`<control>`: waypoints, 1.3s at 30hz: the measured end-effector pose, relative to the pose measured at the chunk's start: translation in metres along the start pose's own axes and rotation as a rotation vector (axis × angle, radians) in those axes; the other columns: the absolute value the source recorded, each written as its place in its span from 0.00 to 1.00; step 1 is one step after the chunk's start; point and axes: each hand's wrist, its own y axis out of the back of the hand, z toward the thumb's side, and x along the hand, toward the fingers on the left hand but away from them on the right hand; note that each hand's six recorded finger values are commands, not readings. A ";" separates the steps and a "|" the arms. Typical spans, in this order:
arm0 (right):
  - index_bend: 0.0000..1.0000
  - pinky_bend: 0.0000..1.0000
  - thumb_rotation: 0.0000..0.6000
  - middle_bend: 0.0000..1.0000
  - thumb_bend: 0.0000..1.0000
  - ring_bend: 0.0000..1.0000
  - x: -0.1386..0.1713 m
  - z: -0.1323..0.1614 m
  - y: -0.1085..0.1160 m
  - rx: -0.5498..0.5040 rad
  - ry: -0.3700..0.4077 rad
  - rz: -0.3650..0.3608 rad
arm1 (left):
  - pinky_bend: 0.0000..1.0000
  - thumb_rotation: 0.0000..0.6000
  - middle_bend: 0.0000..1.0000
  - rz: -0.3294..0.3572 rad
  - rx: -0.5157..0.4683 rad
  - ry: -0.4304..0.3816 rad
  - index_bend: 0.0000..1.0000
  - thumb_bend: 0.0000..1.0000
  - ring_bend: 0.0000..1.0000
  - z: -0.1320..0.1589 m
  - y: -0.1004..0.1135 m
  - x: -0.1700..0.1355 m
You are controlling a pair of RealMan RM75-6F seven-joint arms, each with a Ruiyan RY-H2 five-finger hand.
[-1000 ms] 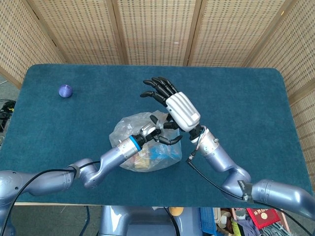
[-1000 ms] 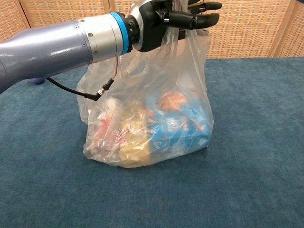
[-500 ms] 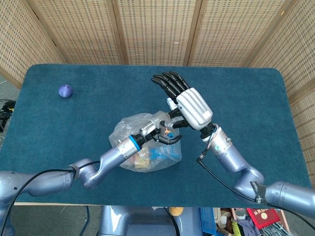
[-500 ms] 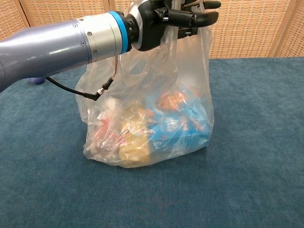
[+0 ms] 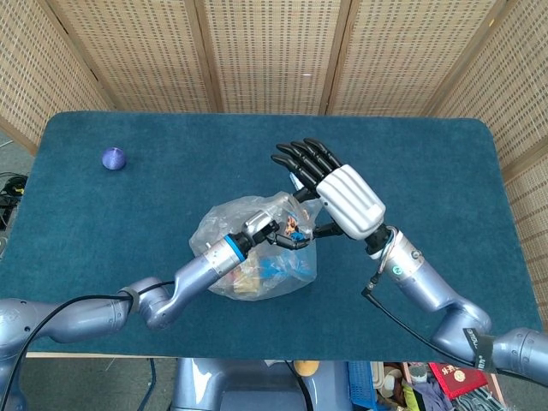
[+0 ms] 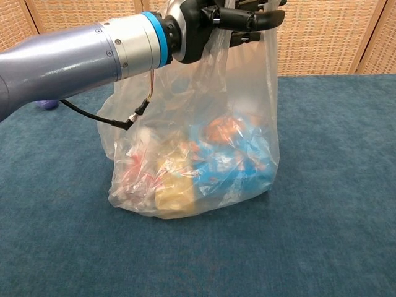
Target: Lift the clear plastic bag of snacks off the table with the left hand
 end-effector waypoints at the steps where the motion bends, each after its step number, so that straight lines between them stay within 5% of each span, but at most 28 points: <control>1: 0.00 0.00 1.00 0.04 0.00 0.00 0.001 0.000 0.001 0.012 0.003 0.000 | 0.04 1.00 0.00 0.000 -0.001 -0.001 0.00 0.45 0.02 0.001 0.000 0.000; 22: 0.00 0.00 1.00 0.03 0.00 0.00 0.025 -0.010 0.026 0.252 0.010 0.020 | 0.04 1.00 0.00 0.014 -0.001 -0.019 0.00 0.45 0.02 0.013 0.006 -0.003; 34: 0.00 0.00 1.00 0.03 0.00 0.00 0.079 -0.033 0.060 0.330 -0.104 -0.020 | 0.07 1.00 0.00 0.055 -0.023 -0.053 0.03 0.45 0.05 0.021 0.013 -0.004; 39: 0.00 0.00 1.00 0.02 0.00 0.00 0.119 -0.061 0.066 0.329 -0.223 -0.042 | 0.07 1.00 0.00 0.084 -0.032 -0.078 0.04 0.45 0.06 0.024 0.016 -0.004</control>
